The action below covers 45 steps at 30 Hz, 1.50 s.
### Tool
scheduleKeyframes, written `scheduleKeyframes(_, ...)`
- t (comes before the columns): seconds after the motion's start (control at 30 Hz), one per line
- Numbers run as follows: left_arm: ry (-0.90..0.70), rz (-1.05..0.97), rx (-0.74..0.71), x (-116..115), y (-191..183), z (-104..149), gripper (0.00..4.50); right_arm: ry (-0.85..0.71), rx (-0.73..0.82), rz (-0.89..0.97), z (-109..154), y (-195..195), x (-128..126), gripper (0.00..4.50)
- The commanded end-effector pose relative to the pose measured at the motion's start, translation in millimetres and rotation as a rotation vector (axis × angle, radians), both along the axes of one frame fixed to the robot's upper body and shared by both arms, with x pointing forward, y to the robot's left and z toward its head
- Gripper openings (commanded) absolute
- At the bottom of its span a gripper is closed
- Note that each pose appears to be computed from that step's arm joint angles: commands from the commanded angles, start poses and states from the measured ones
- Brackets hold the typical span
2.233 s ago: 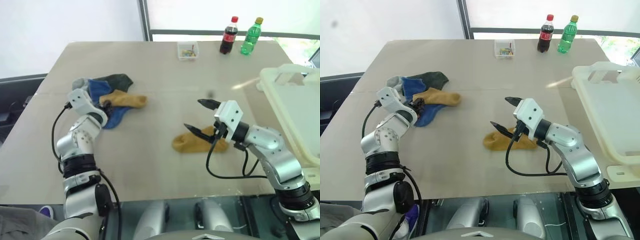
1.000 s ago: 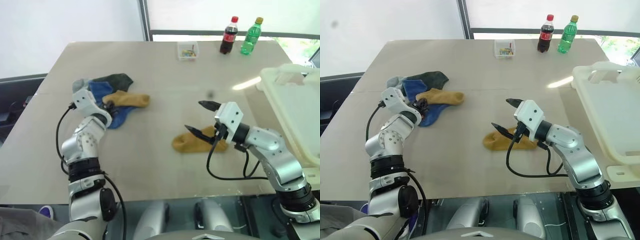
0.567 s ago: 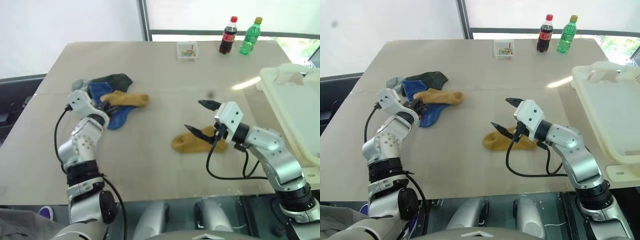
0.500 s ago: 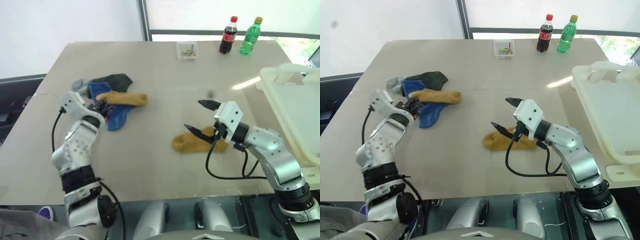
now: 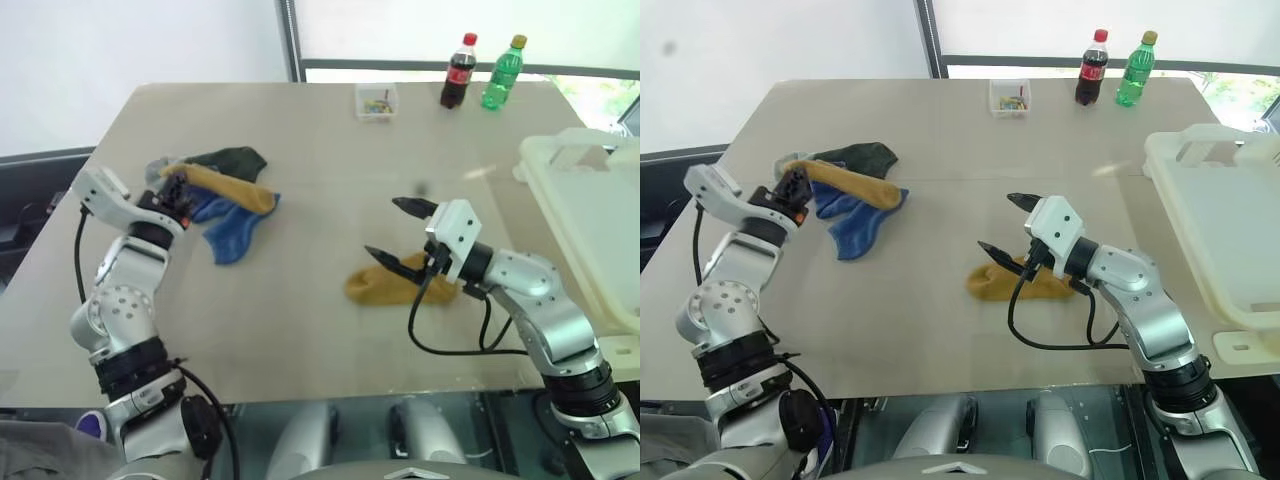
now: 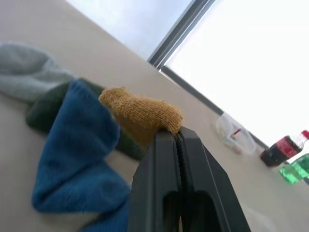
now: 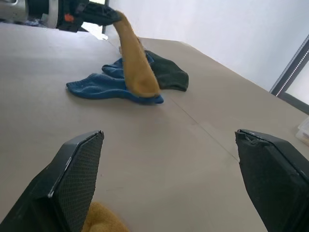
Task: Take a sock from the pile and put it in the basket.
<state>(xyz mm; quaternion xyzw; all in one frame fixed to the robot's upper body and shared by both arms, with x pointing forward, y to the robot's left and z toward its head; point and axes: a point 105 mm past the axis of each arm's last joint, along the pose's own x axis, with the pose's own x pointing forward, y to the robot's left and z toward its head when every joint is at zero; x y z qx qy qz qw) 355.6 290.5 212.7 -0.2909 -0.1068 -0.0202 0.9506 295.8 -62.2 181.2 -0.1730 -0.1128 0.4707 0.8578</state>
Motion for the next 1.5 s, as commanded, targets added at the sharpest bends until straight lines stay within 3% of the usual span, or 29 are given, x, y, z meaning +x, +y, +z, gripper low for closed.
scheduleKeyframes(0.03, -0.068, 0.012, 0.033, 2, 8, 24, 0.01, -0.057, 0.020, 0.005, 13, 0, -3, 4.50)
scheduleKeyframes(0.13, -0.021, -0.006, 0.080, 9, 4, 18, 0.01, -0.060, 0.022, -0.004, 13, -1, -3, 4.50)
scheduleKeyframes(0.27, 0.046, 0.015, 0.037, 16, 5, -2, 0.01, -0.063, 0.024, -0.015, 12, -2, -4, 4.50)
scheduleKeyframes(0.5, 0.054, 0.048, 0.014, 5, 16, -14, 0.01, -0.059, 0.024, -0.012, 11, -2, -5, 4.50)
scheduleKeyframes(0.9, -0.007, 0.092, -0.228, -45, 57, -33, 0.01, -0.043, 0.032, 0.027, 8, 4, -4, 4.50)
scheduleKeyframes(1.1, 0.106, 0.107, -0.223, -89, 93, -72, 0.01, -0.043, 0.039, 0.048, 7, 8, -3, 4.50)
scheduleKeyframes(1.27, 0.225, -0.015, -0.107, -111, 94, -84, 0.01, -0.037, 0.045, 0.057, 6, 10, -2, 4.50)
scheduleKeyframes(1.5, 0.460, -0.501, 0.103, -133, 50, -88, 0.01, -0.030, 0.047, 0.068, 4, 12, -4, 4.50)
